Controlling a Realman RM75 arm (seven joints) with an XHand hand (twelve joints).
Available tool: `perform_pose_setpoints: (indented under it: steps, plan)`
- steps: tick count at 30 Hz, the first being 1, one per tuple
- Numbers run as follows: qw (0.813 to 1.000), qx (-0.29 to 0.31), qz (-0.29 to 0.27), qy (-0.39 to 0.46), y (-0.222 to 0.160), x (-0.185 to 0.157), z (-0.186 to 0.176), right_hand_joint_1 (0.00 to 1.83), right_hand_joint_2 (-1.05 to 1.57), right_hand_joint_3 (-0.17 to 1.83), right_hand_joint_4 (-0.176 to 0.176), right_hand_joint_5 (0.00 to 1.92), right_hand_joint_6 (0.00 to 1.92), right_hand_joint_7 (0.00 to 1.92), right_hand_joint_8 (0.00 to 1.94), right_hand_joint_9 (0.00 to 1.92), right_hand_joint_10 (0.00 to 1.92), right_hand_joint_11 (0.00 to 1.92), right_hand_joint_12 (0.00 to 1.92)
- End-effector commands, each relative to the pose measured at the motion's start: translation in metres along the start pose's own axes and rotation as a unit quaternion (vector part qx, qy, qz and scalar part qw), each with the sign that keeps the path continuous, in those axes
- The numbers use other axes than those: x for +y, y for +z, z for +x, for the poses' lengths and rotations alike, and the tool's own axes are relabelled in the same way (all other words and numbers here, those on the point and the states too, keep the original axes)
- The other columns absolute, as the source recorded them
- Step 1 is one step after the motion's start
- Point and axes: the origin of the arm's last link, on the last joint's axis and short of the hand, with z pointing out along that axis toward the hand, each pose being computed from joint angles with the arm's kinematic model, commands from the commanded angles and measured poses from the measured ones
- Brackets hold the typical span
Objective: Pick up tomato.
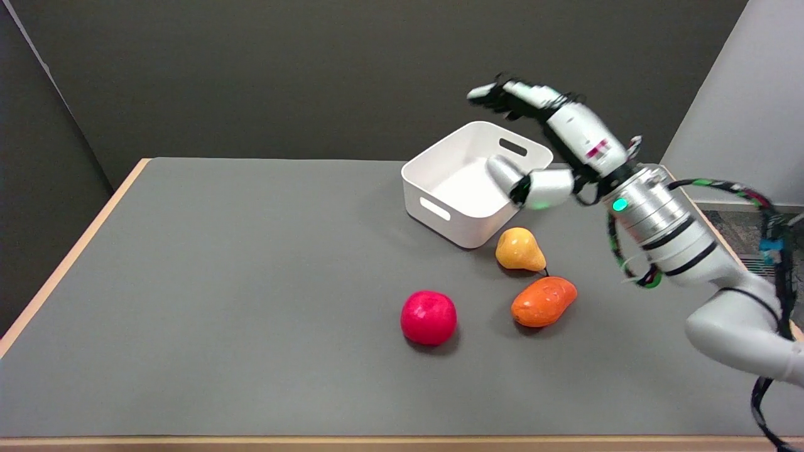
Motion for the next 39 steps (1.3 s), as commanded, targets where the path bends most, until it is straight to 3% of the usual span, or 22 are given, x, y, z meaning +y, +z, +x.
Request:
perform_pose_setpoints:
  steps: [1, 8, 16, 20, 26, 32, 39]
  plan:
    - [0.995, -0.075, 0.055, 0.039, -0.009, -0.082, -0.081, 0.54, 0.66, 0.98, 0.176, 0.3, 0.66, 0.41, 0.5, 0.36, 0.76, 0.26, 1.33]
    - [0.992, -0.087, 0.066, 0.07, -0.042, -0.098, -0.095, 0.63, 0.65, 0.98, 0.165, 0.32, 0.67, 0.42, 0.5, 0.37, 0.8, 0.27, 1.37]
    - [0.988, -0.07, 0.093, 0.097, -0.062, -0.118, -0.096, 0.53, 0.66, 0.93, 0.158, 0.32, 0.66, 0.47, 0.51, 0.4, 0.86, 0.29, 1.4]
    - [0.988, -0.081, 0.093, 0.095, -0.061, -0.116, -0.096, 0.51, 0.65, 0.92, 0.156, 0.33, 0.67, 0.49, 0.53, 0.4, 0.88, 0.31, 1.44]
    - [0.985, -0.145, 0.061, 0.078, -0.054, -0.099, -0.109, 0.49, 0.62, 0.95, 0.146, 0.34, 0.69, 0.49, 0.57, 0.41, 0.89, 0.31, 1.49]
    - [0.984, -0.154, 0.086, 0.026, -0.021, -0.096, -0.104, 0.5, 0.62, 0.94, 0.146, 0.34, 0.69, 0.49, 0.58, 0.41, 0.89, 0.32, 1.49]
    - [0.98, -0.191, 0.053, -0.036, -0.011, -0.07, -0.099, 0.5, 0.62, 0.94, 0.145, 0.34, 0.7, 0.5, 0.58, 0.41, 0.89, 0.32, 1.49]
